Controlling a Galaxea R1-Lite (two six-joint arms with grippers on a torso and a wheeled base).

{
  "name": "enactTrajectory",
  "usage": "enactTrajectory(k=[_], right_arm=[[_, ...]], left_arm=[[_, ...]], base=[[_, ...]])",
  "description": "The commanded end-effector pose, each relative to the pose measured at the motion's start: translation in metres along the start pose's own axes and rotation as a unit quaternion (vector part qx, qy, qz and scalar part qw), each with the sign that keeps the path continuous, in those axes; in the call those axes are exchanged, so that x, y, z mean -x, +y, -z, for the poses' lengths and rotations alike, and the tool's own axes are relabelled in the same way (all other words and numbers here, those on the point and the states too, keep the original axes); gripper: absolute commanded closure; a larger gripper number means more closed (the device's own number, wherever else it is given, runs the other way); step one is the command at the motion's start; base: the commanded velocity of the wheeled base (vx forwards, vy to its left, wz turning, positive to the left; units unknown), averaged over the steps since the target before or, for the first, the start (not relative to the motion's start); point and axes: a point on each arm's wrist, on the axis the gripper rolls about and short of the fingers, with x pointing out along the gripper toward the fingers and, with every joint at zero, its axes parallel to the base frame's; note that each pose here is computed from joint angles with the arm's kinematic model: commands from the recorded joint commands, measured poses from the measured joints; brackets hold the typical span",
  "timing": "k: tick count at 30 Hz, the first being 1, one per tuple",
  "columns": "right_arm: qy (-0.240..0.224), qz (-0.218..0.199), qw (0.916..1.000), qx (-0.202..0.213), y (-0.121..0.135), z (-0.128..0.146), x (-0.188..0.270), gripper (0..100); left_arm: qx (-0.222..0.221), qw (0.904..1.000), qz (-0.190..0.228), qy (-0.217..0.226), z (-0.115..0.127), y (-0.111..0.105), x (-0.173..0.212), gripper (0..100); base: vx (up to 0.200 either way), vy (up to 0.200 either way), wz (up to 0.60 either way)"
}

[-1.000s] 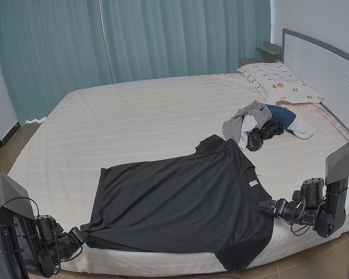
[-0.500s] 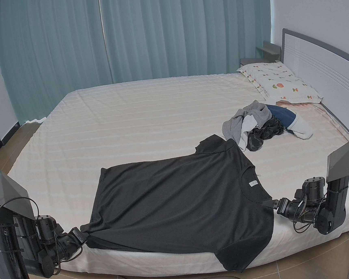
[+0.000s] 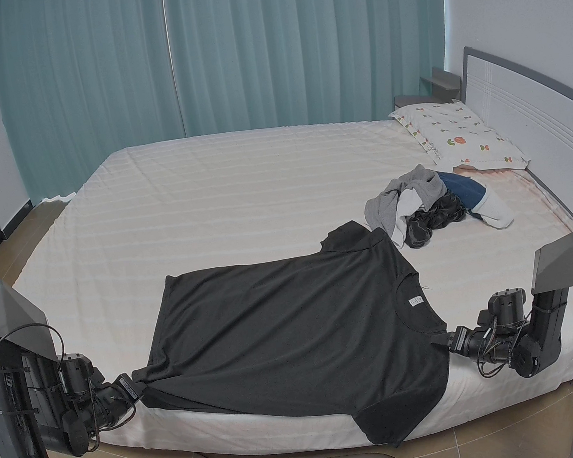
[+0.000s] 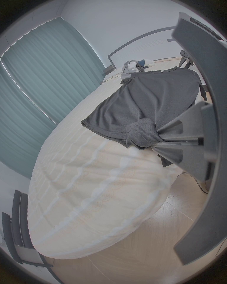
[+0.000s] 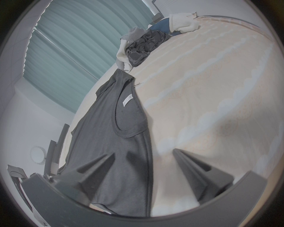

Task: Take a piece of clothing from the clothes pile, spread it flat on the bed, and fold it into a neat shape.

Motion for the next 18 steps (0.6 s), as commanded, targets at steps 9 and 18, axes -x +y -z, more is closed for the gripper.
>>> enactTrajectory(k=[9, 18], right_arm=[[-0.066, -0.013, 0.9977, 0.008, 0.009, -0.028, -0.017, 100], [-0.141, -0.018, 0.9897, 0.015, 0.019, -0.062, -0.026, 100]], left_arm=[[0.024, 0.9997, 0.006, -0.010, -0.003, -0.002, 0.001, 100], [0.029, 0.9995, 0.004, -0.012, -0.003, -0.001, 0.000, 100]], base=[[0.000, 0.000, 0.00], [0.000, 0.000, 0.00]])
